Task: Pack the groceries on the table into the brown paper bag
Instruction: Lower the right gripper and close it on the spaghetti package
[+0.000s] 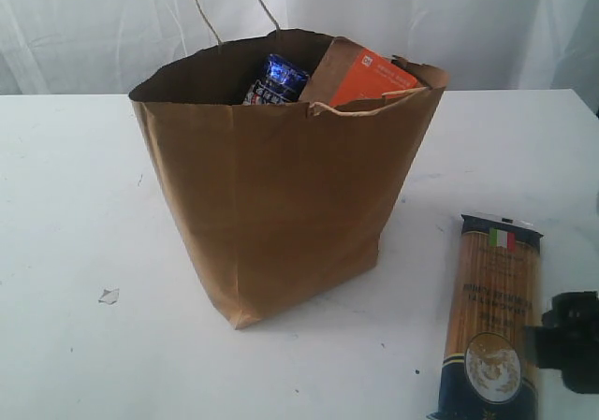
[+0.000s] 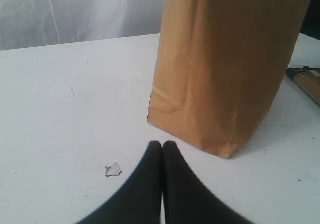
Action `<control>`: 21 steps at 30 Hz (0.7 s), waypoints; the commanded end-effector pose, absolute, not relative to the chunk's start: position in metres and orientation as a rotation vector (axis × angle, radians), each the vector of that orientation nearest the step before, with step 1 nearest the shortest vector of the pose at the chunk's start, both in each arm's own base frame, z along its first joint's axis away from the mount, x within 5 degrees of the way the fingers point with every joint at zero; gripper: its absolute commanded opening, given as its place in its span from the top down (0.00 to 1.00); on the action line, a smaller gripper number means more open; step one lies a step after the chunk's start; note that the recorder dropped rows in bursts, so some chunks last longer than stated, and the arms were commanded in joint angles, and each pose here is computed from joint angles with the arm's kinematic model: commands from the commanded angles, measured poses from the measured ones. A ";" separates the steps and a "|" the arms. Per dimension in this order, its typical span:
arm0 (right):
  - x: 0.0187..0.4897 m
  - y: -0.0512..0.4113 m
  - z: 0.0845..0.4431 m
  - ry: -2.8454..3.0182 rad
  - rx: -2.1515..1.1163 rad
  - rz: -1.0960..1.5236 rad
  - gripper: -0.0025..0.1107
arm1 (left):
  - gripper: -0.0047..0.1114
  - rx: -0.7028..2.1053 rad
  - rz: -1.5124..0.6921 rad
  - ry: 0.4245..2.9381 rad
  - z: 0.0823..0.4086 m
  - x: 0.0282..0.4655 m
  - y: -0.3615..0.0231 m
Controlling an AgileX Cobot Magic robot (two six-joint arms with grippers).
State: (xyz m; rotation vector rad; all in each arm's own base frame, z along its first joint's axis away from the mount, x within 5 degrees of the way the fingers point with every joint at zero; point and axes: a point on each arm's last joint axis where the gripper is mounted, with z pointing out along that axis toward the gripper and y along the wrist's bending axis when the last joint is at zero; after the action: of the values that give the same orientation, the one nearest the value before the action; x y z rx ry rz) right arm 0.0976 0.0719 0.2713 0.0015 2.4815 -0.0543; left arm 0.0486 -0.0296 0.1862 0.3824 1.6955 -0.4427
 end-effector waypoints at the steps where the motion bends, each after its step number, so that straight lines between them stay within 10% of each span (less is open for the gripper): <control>1: 0.111 0.084 0.256 2.520 0.232 0.016 0.35 | 0.96 0.381 -0.446 1.698 0.185 0.048 -0.030; 21: 0.253 0.069 0.206 2.652 0.268 -0.048 0.32 | 0.96 0.381 -0.446 1.698 0.185 0.048 -0.030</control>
State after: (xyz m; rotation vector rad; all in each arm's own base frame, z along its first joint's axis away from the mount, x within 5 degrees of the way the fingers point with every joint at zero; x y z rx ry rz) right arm 0.2395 0.0741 0.2092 0.2507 2.6437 -0.0286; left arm 0.0486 -0.0296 0.1862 0.3824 1.6955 -0.4427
